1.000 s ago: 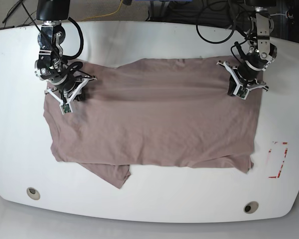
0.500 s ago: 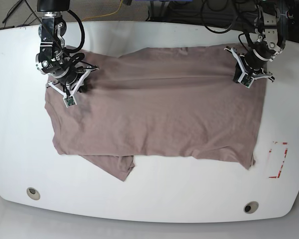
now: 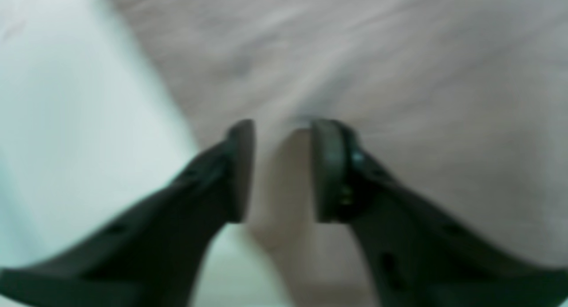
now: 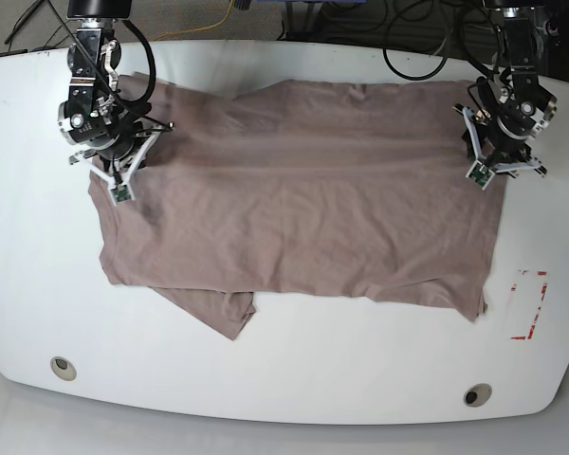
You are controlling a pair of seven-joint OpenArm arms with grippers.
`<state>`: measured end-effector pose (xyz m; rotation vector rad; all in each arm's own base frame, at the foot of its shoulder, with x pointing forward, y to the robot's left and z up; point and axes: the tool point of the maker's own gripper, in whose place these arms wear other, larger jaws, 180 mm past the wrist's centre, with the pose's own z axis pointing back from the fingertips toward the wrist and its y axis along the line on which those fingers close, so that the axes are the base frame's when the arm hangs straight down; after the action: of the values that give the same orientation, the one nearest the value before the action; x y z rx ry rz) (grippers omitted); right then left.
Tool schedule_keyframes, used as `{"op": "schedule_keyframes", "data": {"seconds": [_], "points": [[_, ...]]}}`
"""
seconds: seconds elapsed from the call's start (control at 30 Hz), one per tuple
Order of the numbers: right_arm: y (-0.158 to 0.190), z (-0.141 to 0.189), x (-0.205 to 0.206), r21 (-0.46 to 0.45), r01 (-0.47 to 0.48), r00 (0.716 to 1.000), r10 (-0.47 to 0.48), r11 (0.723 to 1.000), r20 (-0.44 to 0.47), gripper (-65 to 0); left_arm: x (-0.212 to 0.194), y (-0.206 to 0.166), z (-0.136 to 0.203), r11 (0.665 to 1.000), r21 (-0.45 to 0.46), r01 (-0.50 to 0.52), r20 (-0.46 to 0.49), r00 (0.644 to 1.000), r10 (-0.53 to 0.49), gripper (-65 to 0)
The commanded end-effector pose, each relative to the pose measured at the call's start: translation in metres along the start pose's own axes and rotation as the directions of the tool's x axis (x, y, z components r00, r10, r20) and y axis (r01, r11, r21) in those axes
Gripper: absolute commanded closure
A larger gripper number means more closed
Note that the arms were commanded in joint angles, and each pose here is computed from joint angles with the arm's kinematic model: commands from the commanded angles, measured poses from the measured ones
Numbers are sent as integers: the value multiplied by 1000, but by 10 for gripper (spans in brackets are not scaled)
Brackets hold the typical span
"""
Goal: Layout the t-shirt on the table in an organized manner, then fold the t-shirt properly
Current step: 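Drag the pinched fabric with both grippers apart to smooth the t-shirt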
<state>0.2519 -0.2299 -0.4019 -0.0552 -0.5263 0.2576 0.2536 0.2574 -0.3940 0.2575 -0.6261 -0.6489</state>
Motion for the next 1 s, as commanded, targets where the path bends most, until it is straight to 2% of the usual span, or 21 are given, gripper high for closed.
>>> {"op": "schedule_keyframes", "data": {"seconds": [0.0, 0.1, 0.23, 0.37, 0.53, 0.7, 0.83, 0.97], "points": [[-6, 13, 32, -25, -22, 996, 25, 999, 89, -49, 26, 12, 5, 1000, 27, 12, 75, 997, -14, -271], [-8, 20, 44, -40, -30, 992, 35, 999, 122, -139, 37, 21, 5, 999, 45, 14, 98, 995, -18, -274], [-10, 28, 61, -54, -37, 984, 46, 998, 170, -314, 49, 31, 5, 998, 69, 12, 123, 992, -20, -274], [-22, 39, 65, -85, 2, 979, 15, 996, 204, -408, 57, 36, 9, 996, 84, 15, 144, 989, -27, -274], [-31, 43, 49, -86, 165, 964, -142, 983, 227, -431, 64, 37, 14, 995, 93, 20, 165, 986, -35, -274], [-39, 45, 31, -90, 258, 944, -232, 962, 234, -431, 65, 36, 14, 996, 92, 19, 171, 985, -34, -274], [-41, 49, 13, -88, 321, 927, -294, 943, 233, -431, 72, 32, 15, 996, 82, 20, 211, 977, -37, -274], [-39, 55, 3, -35, 393, 891, -371, 919, 262, -431, 76, 31, 15, 997, 79, 20, 238, 971, -38, -274]]}}
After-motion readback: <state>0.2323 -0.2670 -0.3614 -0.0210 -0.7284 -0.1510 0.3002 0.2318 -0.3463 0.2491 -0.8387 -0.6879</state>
